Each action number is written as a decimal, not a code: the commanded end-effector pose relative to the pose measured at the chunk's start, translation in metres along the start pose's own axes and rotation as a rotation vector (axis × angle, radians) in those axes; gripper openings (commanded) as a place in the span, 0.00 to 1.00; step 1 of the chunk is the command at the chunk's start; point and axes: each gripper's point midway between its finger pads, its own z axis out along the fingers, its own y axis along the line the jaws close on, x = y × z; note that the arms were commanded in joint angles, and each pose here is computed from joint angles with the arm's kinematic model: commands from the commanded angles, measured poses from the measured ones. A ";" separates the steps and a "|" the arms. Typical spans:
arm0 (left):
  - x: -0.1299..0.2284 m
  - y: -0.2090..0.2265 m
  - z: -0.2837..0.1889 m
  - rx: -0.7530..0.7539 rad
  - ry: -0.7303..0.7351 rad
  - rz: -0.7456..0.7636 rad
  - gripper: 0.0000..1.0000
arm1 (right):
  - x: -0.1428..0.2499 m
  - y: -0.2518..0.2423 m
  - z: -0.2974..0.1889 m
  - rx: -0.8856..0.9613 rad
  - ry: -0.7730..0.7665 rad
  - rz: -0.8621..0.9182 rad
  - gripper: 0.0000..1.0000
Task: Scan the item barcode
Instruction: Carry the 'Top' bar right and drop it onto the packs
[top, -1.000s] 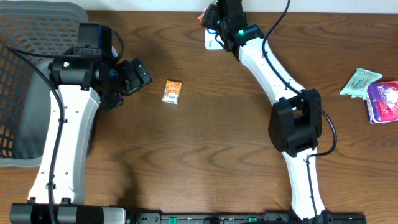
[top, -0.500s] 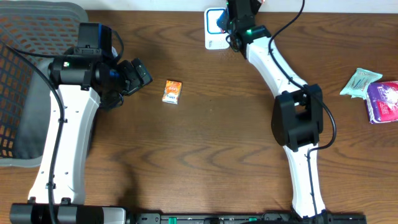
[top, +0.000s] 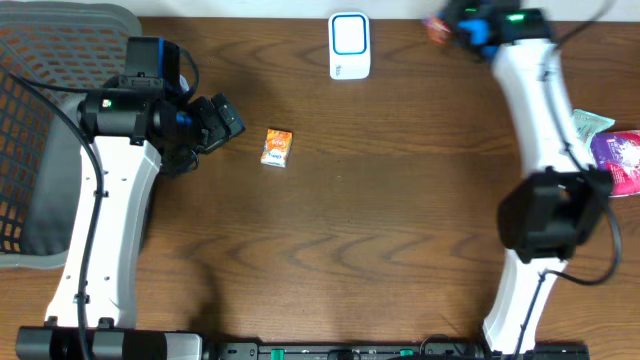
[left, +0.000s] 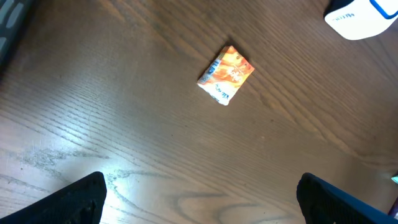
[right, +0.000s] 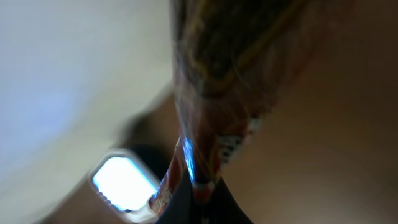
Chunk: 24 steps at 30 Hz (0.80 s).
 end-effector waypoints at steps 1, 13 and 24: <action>-0.002 0.001 0.000 -0.003 -0.001 0.010 0.98 | -0.039 -0.112 -0.017 0.324 -0.027 0.065 0.01; -0.002 0.001 0.000 -0.003 -0.001 0.010 0.98 | -0.095 -0.288 -0.056 0.731 0.017 -0.056 0.01; -0.002 0.001 0.000 -0.003 -0.001 0.010 0.98 | -0.070 -0.333 -0.041 0.728 0.112 0.020 0.43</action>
